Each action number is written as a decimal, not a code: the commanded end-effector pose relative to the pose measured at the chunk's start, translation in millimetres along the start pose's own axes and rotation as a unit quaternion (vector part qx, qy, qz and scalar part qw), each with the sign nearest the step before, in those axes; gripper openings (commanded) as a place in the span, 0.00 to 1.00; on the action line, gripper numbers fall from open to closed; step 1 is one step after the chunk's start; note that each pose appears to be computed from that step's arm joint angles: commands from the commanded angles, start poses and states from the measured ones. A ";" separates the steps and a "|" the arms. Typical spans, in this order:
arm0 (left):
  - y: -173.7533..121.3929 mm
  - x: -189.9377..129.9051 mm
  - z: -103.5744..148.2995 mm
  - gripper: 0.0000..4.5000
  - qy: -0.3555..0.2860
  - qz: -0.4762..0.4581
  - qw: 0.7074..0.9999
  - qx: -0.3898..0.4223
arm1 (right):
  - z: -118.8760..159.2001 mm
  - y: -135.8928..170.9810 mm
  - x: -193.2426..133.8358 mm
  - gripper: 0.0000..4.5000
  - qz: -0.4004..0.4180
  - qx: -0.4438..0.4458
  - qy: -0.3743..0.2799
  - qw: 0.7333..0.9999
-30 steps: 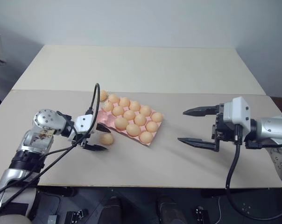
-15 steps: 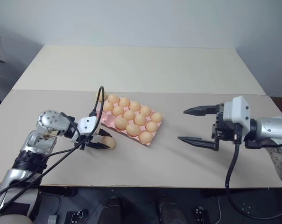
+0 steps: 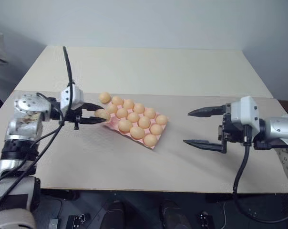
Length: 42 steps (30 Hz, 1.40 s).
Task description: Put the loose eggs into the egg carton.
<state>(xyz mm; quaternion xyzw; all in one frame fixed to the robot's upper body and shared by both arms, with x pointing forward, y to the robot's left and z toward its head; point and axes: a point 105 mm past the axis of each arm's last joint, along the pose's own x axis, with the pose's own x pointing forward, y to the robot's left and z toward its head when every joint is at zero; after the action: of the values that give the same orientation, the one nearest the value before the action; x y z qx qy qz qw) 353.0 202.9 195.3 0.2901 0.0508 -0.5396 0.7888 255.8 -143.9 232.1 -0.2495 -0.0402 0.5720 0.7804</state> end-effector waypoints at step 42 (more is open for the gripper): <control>-35.4 -140.0 14.4 0.99 -0.036 0.114 0.991 -0.050 | 6.0 -10.3 -4.7 1.00 -0.010 -0.020 -0.012 1.000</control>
<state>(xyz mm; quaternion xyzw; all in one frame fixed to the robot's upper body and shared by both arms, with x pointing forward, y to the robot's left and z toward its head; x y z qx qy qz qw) 274.3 307.7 218.7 0.2091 0.0633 -0.4495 0.8662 263.1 -149.3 234.1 -0.2442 -0.0406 0.5672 0.7855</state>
